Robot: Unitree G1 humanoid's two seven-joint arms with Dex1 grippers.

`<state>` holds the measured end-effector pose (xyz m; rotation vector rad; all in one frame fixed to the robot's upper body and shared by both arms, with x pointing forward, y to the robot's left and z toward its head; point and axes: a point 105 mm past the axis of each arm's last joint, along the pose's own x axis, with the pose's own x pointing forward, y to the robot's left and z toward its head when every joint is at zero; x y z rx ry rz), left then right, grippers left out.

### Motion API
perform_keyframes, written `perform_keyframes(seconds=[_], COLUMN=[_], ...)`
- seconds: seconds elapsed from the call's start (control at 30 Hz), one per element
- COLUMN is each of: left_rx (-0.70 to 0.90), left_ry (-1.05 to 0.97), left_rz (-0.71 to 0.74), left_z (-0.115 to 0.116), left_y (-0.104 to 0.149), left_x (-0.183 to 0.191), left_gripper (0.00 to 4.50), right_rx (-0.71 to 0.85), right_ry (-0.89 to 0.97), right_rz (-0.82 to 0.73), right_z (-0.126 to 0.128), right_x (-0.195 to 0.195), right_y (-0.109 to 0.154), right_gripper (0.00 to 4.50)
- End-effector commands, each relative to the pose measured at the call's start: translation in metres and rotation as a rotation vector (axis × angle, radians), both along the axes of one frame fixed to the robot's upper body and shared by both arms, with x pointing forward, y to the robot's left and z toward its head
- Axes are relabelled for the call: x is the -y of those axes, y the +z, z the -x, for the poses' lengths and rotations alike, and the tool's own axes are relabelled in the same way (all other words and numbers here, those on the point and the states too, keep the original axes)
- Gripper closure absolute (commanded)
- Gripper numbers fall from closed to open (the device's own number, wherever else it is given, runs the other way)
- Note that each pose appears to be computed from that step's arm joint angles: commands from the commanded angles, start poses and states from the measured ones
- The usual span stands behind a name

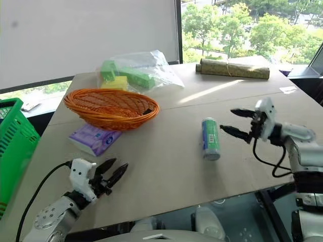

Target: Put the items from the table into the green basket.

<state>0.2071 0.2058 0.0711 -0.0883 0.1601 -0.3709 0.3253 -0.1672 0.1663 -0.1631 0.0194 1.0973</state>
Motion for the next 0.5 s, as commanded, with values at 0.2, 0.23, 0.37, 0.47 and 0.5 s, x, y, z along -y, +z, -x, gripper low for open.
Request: perform_keyframes(seconds=[0.2, 0.23, 0.37, 0.47, 0.5], left_rx=[0.168, 0.178, 0.233, 0.290, 0.307], left_ry=[0.088, 0.083, 0.047, 0.029, 0.028], left_rz=[0.014, 0.019, -0.008, -0.033, -0.032], left_z=[0.013, 0.016, 0.021, 0.022, 0.023], left_y=[0.038, 0.041, 0.054, 0.066, 0.070], left_x=[0.002, 0.005, 0.016, 0.021, 0.023], left_gripper=[1.82, 1.82, 1.82, 1.82, 1.82], right_rx=[0.145, 0.147, 0.184, 0.191, 0.189], right_ry=[0.260, 0.275, 0.354, 0.377, 0.383], right_rz=[0.053, 0.048, 0.124, 0.206, 0.234], right_z=[-0.007, -0.010, -0.016, -0.025, -0.028], right_x=[-0.120, -0.132, -0.164, -0.181, -0.185], right_y=[0.034, 0.037, 0.032, 0.021, 0.016], right_gripper=[0.00, 0.00, 0.00, 0.00, 0.00])
